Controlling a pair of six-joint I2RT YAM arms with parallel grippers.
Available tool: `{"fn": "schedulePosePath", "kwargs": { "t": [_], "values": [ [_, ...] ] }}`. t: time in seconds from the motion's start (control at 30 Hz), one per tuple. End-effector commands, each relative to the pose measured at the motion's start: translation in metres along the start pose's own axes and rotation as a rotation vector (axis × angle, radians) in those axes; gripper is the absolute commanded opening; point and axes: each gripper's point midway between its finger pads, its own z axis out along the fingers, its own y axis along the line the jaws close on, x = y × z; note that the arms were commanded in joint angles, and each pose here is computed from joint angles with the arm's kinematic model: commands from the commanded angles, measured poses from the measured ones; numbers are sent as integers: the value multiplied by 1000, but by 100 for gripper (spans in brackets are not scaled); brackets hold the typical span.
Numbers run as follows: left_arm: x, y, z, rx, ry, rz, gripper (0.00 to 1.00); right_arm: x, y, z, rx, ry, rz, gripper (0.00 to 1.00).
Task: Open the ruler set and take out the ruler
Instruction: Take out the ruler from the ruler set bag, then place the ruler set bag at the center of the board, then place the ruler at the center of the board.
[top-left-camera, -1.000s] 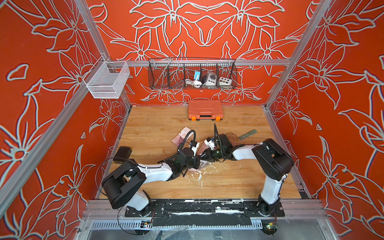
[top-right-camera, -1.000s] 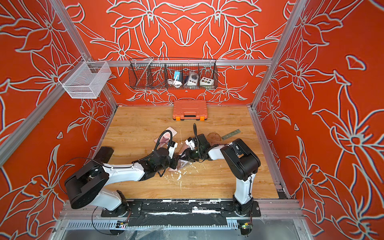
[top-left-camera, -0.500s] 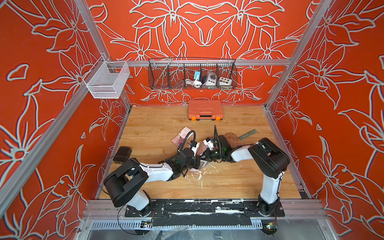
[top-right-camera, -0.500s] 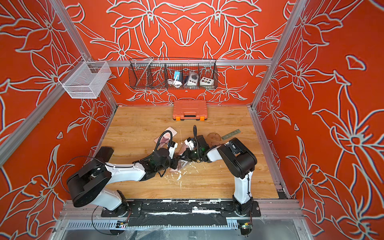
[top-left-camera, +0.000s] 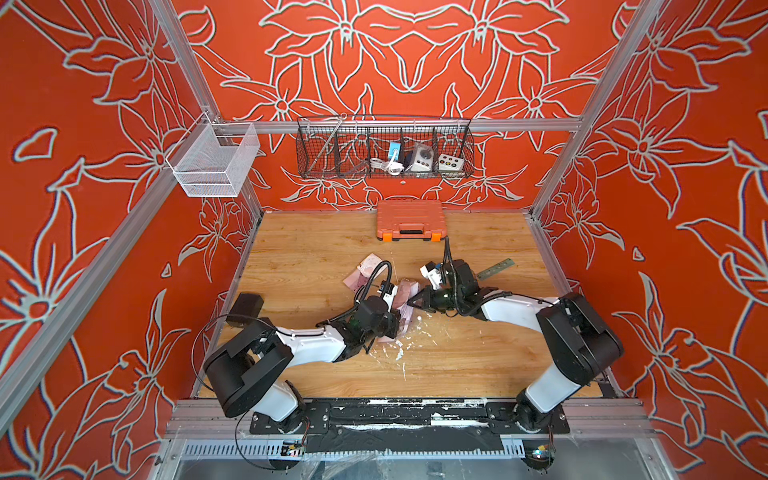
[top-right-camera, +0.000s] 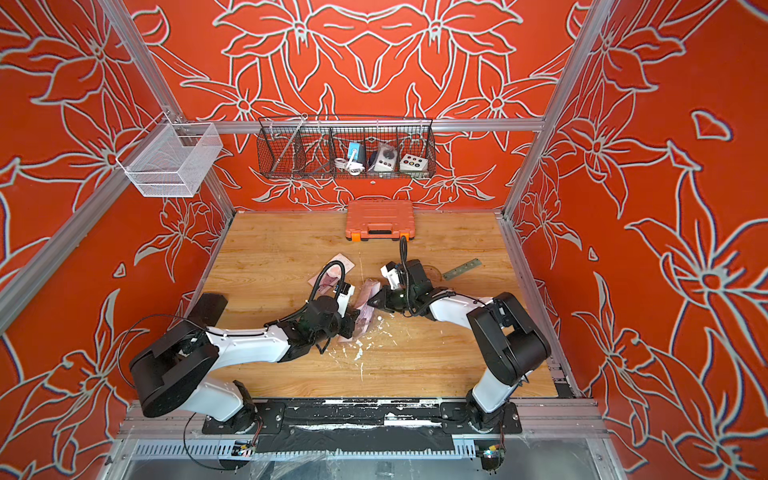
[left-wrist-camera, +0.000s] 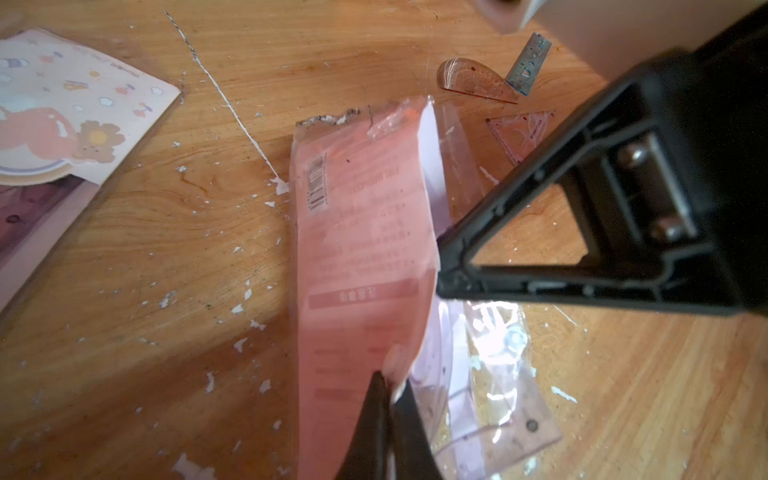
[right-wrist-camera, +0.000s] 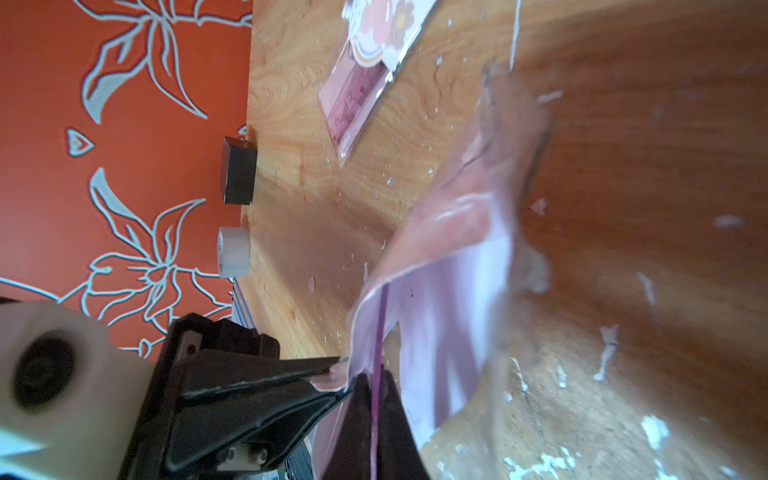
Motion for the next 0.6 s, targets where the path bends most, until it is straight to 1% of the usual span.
{"fn": "schedulePosePath", "kwargs": {
  "t": [0.0, 0.1, 0.2, 0.33, 0.43, 0.47, 0.53, 0.57],
  "values": [
    [0, -3, 3, 0, 19, 20, 0, -18, 2, -20, 13, -85, 6, 0],
    [0, 0, 8, -23, 28, 9, 0, -37, 12, -40, 4, -150, -12, 0],
    [-6, 2, 14, -55, 41, -3, 0, -52, 13, -67, 75, -203, -38, 0],
    [-23, 5, 22, -117, 28, -28, 0, -70, 4, -113, 154, -313, -22, 0],
    [-39, 4, 35, -157, 40, -35, 0, -74, -23, -150, 257, -386, 79, 0],
    [-44, 4, 42, -180, 48, -53, 0, -75, -35, -164, 289, -423, 126, 0],
    [-51, -2, 57, -170, 57, -50, 0, -71, -60, -188, 344, -489, 206, 0],
    [-52, -1, 64, -198, 79, -61, 0, -68, -75, -201, 378, -520, 262, 0]
  ]
}}
